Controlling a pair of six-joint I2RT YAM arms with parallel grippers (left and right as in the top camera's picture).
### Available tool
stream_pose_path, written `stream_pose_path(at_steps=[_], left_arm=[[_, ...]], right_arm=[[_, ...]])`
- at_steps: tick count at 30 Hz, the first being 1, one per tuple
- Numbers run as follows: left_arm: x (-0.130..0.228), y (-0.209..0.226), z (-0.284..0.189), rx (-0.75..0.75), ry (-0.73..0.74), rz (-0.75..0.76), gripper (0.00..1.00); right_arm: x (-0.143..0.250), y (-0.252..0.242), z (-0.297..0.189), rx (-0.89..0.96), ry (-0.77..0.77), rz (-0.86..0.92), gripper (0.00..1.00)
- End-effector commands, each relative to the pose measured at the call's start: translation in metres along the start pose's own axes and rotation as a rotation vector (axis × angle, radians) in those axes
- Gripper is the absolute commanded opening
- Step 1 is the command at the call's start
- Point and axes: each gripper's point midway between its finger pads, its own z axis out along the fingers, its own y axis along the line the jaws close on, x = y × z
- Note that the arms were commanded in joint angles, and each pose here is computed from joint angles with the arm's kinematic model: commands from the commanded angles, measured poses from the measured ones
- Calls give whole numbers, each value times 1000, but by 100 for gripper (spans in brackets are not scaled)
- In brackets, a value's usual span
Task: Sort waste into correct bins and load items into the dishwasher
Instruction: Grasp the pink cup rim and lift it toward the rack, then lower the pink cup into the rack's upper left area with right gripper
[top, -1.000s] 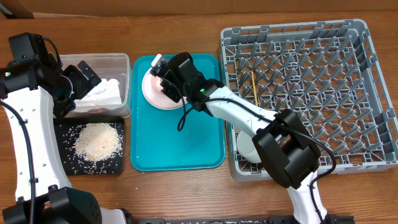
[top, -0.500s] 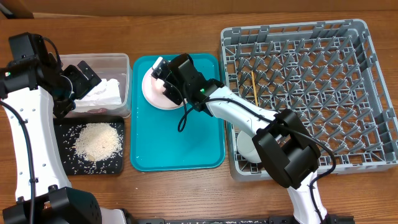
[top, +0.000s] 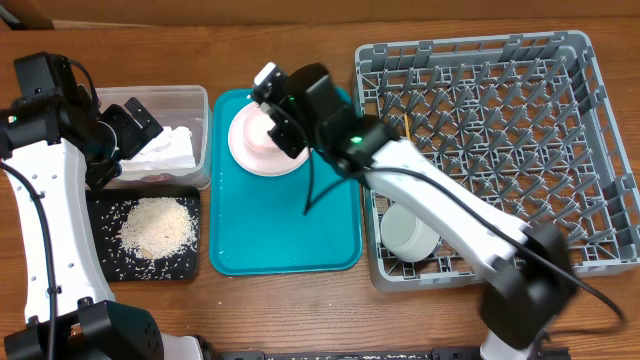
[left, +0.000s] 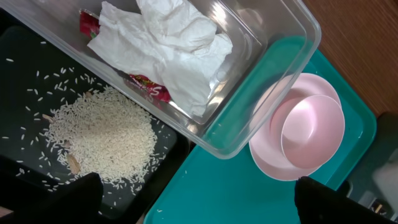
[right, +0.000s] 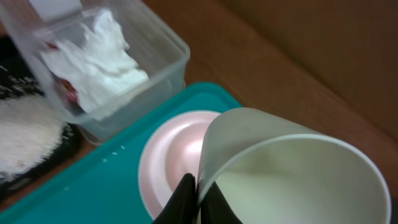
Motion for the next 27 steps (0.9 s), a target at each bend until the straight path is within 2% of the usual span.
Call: stream_pose_path(at_steps=[1, 6, 11, 14, 19, 27], left_arm=[[-5, -4, -8, 18, -26, 3, 100], [-5, -4, -8, 18, -26, 3, 100], [-5, -4, -8, 18, -26, 3, 100], [-5, -4, -8, 18, -25, 3, 100], [-5, -4, -8, 18, -26, 3, 100], [-5, -4, -8, 18, -26, 2, 100]], right_arm=[[-37, 8, -66, -57, -94, 43, 4], [-39, 3, -132, -143, -95, 219, 4], [-18, -12, -186, -311, -54, 389, 4], [-3, -39, -207, -378, -55, 506, 4], [13, -85, -226, -451, -104, 666, 4], [52, -111, -216, -519, -81, 850, 4]])
